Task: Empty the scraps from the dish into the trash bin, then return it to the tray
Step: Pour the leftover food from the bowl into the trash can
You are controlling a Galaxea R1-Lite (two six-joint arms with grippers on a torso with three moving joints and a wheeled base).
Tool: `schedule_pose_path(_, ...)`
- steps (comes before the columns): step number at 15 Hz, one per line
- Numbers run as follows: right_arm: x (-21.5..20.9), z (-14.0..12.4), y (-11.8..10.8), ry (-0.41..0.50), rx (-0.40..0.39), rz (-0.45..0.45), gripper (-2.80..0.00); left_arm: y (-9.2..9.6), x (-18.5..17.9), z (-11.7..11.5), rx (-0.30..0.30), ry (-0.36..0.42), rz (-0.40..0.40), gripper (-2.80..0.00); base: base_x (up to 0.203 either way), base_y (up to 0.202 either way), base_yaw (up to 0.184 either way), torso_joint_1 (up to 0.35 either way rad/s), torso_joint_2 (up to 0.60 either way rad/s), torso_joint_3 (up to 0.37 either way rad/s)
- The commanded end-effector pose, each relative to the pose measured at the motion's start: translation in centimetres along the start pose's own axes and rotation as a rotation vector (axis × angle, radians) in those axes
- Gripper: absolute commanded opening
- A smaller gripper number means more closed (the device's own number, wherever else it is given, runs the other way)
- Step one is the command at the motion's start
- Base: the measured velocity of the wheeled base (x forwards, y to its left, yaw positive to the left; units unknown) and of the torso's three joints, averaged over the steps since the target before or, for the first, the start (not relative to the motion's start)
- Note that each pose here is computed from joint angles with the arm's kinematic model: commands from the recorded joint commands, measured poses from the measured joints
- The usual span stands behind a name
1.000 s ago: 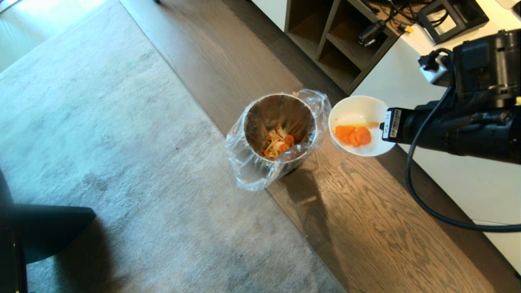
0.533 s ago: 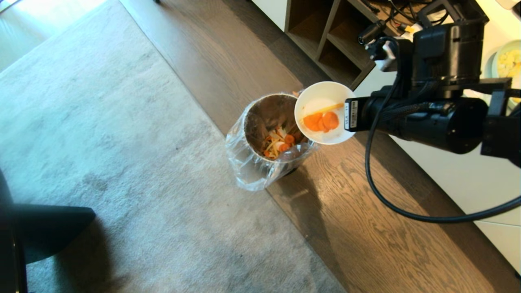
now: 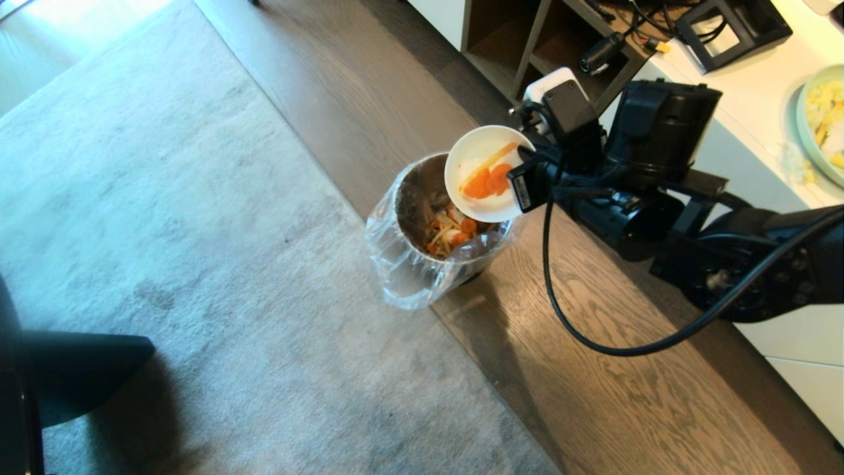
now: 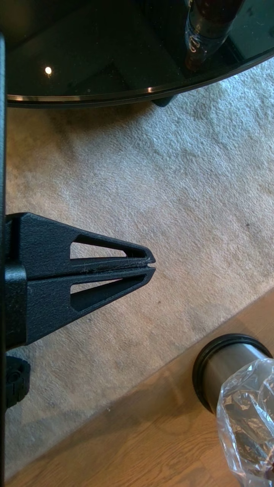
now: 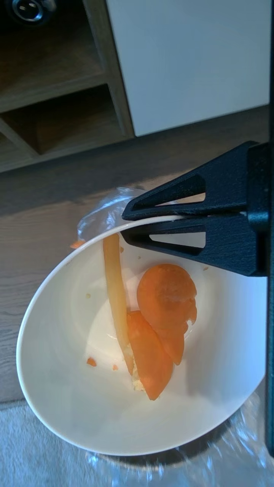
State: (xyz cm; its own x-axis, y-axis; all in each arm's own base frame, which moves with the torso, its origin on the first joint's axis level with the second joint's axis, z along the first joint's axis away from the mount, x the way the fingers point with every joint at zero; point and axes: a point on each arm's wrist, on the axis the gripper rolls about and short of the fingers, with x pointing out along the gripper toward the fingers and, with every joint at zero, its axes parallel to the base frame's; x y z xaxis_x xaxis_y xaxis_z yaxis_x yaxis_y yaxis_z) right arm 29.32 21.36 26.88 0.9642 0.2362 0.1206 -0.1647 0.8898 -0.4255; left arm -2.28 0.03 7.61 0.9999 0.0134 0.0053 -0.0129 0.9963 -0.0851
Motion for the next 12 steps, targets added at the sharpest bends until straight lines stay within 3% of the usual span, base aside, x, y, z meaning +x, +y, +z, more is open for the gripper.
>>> schedule_pose_path(1,1.17,-1.29,1.33,-0.073,-0.11,-0.044,-2.8,0.0,0.0,0.0,-0.001,-0.001,0.0,-2.8,0.0,0.0,0.0,0.0,0.0,0.0)
schedule_pose_path(12,1.2,-0.75,1.93,-0.551,-0.537,-0.113,-2.8,0.0,0.0,0.0,-0.001,-0.001,0.0,-2.8,0.0,0.0,0.0,0.0,0.0,0.0)
